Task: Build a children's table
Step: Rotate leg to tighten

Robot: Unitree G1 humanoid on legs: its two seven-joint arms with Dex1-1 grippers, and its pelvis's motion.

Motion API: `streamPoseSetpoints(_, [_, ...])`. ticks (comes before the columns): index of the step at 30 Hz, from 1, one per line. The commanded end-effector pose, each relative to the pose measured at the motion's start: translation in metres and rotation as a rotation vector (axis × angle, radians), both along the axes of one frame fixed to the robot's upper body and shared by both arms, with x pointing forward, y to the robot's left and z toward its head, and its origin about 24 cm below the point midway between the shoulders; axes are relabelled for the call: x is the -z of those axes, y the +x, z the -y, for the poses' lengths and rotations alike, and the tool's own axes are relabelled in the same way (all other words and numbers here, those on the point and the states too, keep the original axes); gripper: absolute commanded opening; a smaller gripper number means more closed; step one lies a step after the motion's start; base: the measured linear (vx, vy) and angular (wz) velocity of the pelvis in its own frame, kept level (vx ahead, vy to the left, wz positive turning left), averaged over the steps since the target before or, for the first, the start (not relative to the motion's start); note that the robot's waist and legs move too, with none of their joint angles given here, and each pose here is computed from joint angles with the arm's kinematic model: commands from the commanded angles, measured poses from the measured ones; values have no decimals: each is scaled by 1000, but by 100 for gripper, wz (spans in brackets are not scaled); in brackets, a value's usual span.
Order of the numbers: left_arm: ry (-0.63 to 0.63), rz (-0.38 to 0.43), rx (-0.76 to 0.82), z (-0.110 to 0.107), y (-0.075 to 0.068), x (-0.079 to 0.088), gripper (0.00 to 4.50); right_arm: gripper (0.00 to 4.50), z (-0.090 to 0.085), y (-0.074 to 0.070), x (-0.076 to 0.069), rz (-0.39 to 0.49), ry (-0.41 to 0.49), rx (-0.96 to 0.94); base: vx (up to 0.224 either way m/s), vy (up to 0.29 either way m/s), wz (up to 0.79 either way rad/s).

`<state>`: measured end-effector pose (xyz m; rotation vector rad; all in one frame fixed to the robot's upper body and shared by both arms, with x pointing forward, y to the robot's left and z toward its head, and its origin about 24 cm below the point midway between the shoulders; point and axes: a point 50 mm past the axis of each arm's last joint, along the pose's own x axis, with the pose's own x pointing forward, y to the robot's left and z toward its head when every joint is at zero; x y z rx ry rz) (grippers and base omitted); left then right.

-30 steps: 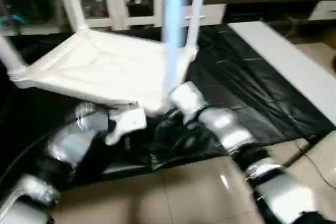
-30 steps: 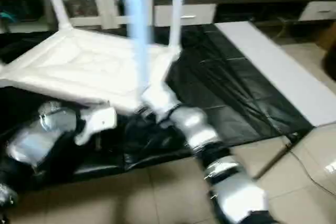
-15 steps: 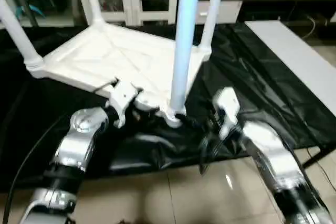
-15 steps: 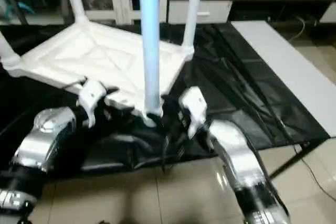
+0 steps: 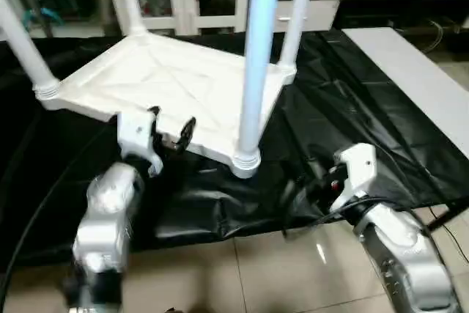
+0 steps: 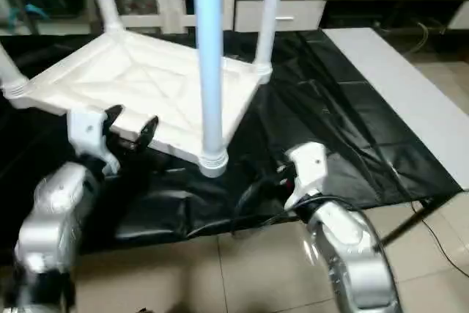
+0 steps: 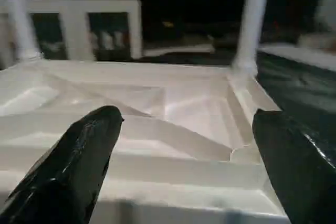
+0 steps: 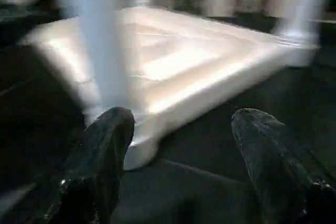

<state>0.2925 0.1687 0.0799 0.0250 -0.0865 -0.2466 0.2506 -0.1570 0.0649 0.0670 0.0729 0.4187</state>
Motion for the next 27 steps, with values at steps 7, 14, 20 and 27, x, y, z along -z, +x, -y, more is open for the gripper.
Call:
streamPoseSetpoints(7, [58,26,-47,9,2,-4,447,335,5,8,-2,10,-35,107,10,2,13])
streamPoseSetpoints(14, [73,32,-45,12,2,-8,447,335,9,14,-7,25,-17,120,133,11,47])
streamPoseSetpoints(20, [81,26,-36,14,2,-7,447,335,17,14,-9,39,-29,130,222,24,19])
streamPoseSetpoints(27, [40,-23,274,28,-7,3,447,335,20,11,-13,53,-10,67,86,-77,-22])
